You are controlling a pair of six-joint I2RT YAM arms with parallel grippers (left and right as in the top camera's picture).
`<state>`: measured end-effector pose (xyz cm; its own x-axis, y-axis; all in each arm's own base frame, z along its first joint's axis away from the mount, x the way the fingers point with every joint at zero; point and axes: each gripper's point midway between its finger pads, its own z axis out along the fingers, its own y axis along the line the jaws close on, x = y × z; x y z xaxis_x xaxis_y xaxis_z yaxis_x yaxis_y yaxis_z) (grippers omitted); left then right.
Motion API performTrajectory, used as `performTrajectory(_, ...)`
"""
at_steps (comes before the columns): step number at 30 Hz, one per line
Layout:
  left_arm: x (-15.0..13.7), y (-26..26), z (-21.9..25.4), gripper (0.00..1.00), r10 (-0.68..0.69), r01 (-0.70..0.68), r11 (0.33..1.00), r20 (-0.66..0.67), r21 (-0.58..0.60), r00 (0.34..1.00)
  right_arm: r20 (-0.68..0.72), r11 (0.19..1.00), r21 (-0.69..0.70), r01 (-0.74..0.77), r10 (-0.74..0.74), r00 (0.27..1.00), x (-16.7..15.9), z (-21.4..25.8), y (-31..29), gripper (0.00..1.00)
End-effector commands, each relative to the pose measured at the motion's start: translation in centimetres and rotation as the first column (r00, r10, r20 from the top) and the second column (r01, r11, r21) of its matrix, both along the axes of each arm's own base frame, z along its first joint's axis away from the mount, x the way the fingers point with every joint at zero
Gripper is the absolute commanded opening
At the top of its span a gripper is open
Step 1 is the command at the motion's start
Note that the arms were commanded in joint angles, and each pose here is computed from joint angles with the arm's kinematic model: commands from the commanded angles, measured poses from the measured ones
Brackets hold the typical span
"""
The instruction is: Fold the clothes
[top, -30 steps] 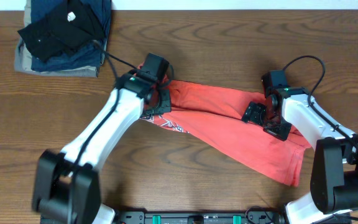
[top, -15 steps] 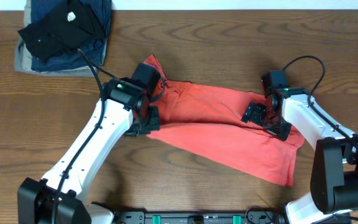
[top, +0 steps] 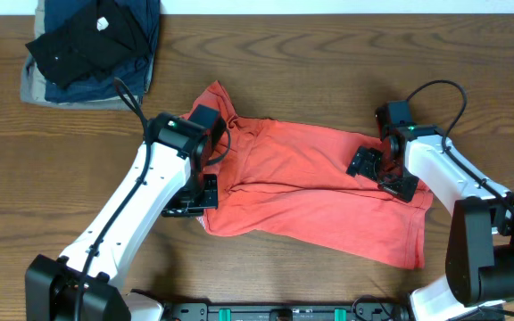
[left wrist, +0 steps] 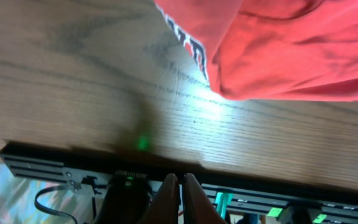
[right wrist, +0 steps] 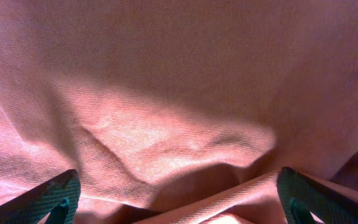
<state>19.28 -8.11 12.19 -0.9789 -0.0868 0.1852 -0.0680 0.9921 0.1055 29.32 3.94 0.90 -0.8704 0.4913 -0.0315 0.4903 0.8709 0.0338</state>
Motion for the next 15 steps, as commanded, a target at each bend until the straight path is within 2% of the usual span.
performTrajectory(1, -1.0, 0.7, -1.2, 0.06, 0.015, -0.014, 0.999, -0.037, 0.037, 0.999, -0.001, 1.000, -0.003, -0.017, 0.017, 1.000, -0.2, 0.1, 0.2, 0.99)
performTrajectory(2, -0.9, 0.6, -1.7, 0.07, 0.015, -0.014, 0.999, -0.027, 0.033, 1.000, -0.004, 1.000, -0.003, -0.017, 0.017, 1.000, -0.3, 0.1, 0.2, 0.99)
performTrajectory(5, 0.9, -0.1, -3.1, 0.58, 0.014, -0.014, 1.000, 0.049, -0.001, 0.999, -0.007, 1.000, 0.024, -0.018, 0.018, 1.000, -0.3, 0.1, 0.7, 0.99)
performTrajectory(6, 1.7, -0.5, -3.4, 0.64, 0.010, -0.008, 1.000, 0.083, -0.017, 0.996, -0.007, 0.999, 0.033, -0.018, 0.018, 1.000, -0.3, 0.1, 0.8, 0.99)
performTrajectory(8, 3.9, -1.4, -3.9, 0.68, 0.013, -0.003, 0.998, 0.173, -0.057, 0.985, 0.004, 0.998, 0.057, -0.019, 0.019, 1.000, 0.0, 0.2, 1.2, 0.99)
performTrajectory(12, 8.0, -3.2, -4.0, 0.69, -0.003, 0.044, 0.992, 0.325, -0.119, 0.946, 0.007, 0.997, 0.080, -0.022, 0.021, 1.000, 0.1, 0.2, 1.7, 0.99)
performTrajectory(15, 9.9, -4.0, -4.3, 0.69, -0.058, 0.115, 0.985, 0.382, -0.127, 0.922, 0.006, 0.997, 0.079, -0.022, 0.022, 1.000, 0.0, 0.2, 1.7, 0.99)
